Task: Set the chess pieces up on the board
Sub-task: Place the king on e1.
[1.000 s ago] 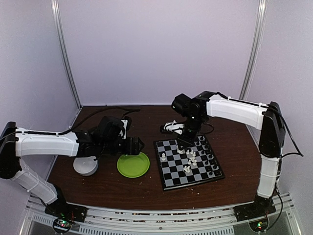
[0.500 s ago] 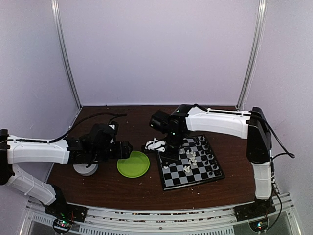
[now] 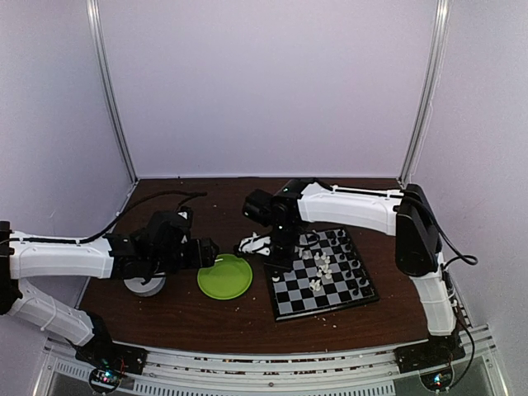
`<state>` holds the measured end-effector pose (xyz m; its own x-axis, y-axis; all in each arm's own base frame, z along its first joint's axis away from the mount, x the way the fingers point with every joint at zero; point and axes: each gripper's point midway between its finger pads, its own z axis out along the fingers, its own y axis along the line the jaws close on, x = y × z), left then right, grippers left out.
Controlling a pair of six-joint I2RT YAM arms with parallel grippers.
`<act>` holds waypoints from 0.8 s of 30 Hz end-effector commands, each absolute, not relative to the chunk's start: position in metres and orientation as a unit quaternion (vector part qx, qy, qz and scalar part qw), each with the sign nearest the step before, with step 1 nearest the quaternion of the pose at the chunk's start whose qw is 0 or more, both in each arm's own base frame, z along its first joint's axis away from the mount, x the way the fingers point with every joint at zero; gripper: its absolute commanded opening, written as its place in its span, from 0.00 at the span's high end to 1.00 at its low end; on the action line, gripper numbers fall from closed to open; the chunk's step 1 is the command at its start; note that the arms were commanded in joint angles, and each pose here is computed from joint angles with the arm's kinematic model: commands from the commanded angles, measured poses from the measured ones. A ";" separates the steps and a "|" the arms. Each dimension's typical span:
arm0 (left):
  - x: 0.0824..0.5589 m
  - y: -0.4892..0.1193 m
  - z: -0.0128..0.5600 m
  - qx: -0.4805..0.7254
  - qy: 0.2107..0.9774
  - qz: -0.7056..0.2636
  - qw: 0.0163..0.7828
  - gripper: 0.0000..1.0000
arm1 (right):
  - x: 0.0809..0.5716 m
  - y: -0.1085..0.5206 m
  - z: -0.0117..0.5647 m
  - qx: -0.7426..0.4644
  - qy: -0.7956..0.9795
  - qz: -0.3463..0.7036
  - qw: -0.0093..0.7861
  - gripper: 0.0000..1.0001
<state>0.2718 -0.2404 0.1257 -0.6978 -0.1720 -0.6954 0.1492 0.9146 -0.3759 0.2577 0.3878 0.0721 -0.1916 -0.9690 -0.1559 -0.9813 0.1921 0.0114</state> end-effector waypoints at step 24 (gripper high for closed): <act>0.278 -0.248 0.131 -0.011 0.891 -0.225 0.395 0.22 | 0.271 0.380 0.057 -0.613 0.788 0.054 0.033 0.86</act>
